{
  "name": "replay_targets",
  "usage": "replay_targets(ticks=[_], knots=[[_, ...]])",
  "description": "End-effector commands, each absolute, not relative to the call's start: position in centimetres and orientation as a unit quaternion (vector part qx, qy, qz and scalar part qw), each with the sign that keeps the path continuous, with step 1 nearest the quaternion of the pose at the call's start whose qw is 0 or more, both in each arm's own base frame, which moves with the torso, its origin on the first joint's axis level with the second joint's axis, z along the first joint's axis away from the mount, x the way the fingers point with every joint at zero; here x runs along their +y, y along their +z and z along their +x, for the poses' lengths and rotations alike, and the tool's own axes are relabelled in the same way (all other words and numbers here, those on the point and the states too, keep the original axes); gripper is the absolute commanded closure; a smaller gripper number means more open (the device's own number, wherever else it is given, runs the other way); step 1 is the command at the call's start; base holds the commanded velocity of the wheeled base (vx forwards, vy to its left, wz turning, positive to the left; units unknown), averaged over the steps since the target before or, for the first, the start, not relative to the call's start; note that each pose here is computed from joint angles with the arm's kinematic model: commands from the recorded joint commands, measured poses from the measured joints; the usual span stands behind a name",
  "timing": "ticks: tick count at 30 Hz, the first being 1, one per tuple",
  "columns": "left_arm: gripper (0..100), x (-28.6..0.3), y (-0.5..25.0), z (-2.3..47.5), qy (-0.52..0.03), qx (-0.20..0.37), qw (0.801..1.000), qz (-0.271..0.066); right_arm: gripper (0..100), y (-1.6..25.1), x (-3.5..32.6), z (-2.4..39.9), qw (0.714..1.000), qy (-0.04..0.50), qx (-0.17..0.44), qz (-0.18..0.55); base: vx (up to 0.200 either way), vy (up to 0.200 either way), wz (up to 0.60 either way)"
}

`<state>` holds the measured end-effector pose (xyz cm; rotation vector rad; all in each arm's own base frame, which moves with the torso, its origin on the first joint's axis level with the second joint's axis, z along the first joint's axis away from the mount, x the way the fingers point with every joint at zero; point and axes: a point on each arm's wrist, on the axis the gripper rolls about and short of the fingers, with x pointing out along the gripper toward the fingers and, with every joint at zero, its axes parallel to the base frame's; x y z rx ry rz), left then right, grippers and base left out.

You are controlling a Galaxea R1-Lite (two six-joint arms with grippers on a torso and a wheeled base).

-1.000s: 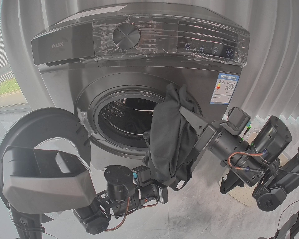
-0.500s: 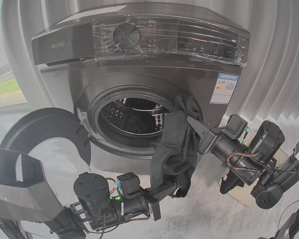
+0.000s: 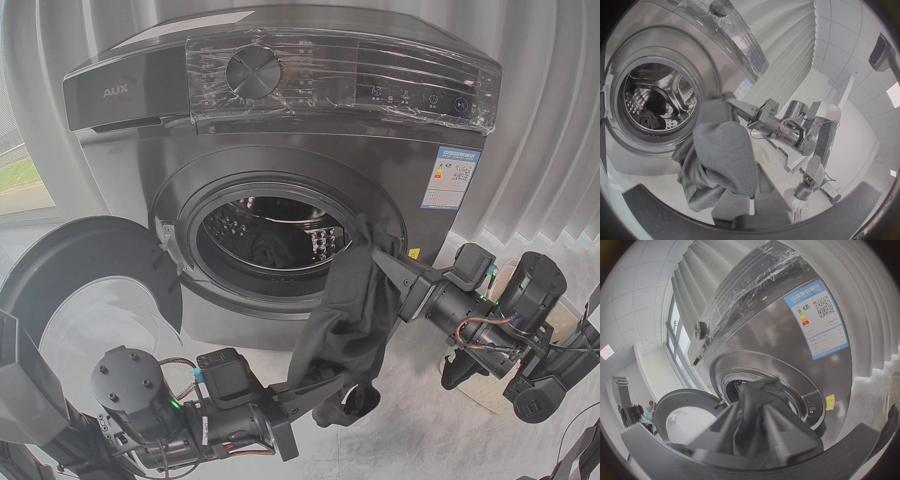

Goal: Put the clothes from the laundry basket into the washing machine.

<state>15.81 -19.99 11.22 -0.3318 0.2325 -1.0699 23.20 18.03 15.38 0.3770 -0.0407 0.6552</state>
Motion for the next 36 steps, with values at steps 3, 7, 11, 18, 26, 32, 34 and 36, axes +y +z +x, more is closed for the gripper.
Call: replay_targets(ticks=[3, 7, 11, 18, 26, 32, 34, 36], knots=[[100, -18.9, 13.5, 15.1, -0.514, 0.068, 0.838, -0.170, 0, 11.7, 17.5, 22.8, 0.938, 0.305, 0.050, 0.156, 0.000, 0.000, 0.00], [100, -18.6, 14.5, 14.9, -0.518, 0.048, 0.836, -0.177, 0, 10.4, 17.2, 23.1, 0.942, 0.297, 0.062, 0.139, 0.000, 0.000, 0.00], [100, -18.7, 15.1, 15.2, -0.513, 0.034, 0.838, -0.182, 0, 10.4, 16.8, 23.3, 0.946, 0.290, 0.054, 0.137, 0.000, 0.000, 0.00], [100, -19.6, 16.3, 16.8, -0.450, -0.003, 0.868, -0.208, 0, 9.8, 14.9, 23.7, 0.958, 0.262, 0.059, 0.103, 0.000, 0.000, 0.00], [100, -20.4, 15.8, 18.3, -0.397, -0.003, 0.893, -0.213, 0, 9.9, 15.1, 23.4, 0.953, 0.278, 0.060, 0.102, 0.000, 0.000, 0.00], [100, -21.1, 15.4, 19.0, -0.380, -0.007, 0.900, -0.216, 0, 9.8, 15.1, 23.1, 0.952, 0.282, 0.064, 0.101, 0.000, 0.000, 0.00], [100, -21.0, 15.6, 19.0, -0.379, -0.010, 0.900, -0.216, 0, 9.5, 15.0, 22.8, 0.950, 0.288, 0.070, 0.099, 0.000, 0.000, 0.00], [100, -20.9, 15.6, 19.0, -0.378, -0.009, 0.901, -0.214, 0, 9.3, 14.8, 22.6, 0.950, 0.288, 0.075, 0.097, 0.000, 0.000, 0.00]])
